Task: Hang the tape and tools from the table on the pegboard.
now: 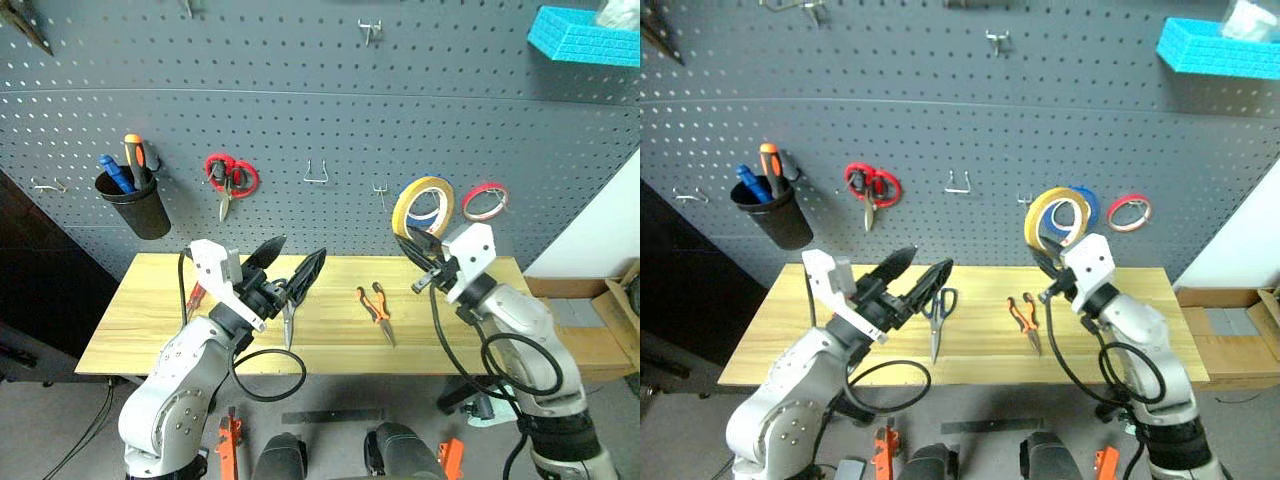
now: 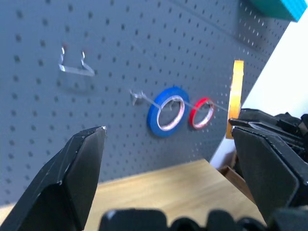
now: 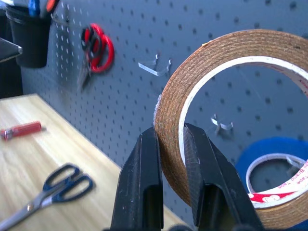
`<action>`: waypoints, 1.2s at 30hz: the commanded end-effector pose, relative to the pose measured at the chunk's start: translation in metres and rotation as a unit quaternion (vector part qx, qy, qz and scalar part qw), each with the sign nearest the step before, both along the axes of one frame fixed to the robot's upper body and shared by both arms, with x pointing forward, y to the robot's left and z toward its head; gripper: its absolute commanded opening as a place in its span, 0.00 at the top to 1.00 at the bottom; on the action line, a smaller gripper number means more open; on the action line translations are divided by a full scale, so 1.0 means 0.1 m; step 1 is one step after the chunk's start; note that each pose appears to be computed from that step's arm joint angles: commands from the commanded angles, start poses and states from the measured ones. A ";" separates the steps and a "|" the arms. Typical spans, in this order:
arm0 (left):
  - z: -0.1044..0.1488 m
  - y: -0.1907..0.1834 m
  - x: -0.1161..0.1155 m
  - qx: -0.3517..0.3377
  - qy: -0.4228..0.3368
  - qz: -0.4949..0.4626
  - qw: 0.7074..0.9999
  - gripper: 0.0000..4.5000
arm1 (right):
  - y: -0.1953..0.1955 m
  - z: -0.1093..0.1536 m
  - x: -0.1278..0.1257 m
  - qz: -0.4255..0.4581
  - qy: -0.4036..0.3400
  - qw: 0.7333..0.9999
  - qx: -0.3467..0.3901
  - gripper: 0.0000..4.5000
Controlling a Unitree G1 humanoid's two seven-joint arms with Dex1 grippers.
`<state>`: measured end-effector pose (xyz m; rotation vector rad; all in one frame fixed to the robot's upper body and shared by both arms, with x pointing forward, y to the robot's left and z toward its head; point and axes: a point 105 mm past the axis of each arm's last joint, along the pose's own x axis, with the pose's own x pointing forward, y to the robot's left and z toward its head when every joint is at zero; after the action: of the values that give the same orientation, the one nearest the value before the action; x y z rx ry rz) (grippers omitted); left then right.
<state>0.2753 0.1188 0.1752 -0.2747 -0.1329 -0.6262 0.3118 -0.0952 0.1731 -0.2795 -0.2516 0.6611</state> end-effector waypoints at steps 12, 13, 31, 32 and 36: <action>0.10 -0.13 0.17 -0.008 -0.036 -0.016 0.999 0.00 | 0.33 -0.30 0.46 0.049 0.009 0.997 -0.065 0.94; 0.09 -0.16 0.17 -0.010 -0.036 -0.020 0.999 0.00 | 0.32 -0.31 0.52 0.042 0.011 0.997 -0.063 0.94; 0.01 -0.24 0.21 0.006 -0.035 -0.026 0.999 0.00 | 0.44 -0.40 1.04 -0.023 0.089 0.996 -0.016 0.94; 0.01 -0.24 0.21 0.006 -0.035 -0.026 0.999 0.00 | 0.44 -0.41 1.03 -0.023 0.095 0.995 -0.013 0.87; 0.01 -0.21 0.22 0.009 -0.035 -0.021 0.999 0.00 | 0.37 -0.45 1.00 -0.033 0.105 0.994 -0.014 0.60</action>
<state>0.2997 0.0983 0.1664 -0.2505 -0.1439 -0.6702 0.4110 -0.0549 0.1115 -0.2545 0.0197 0.6385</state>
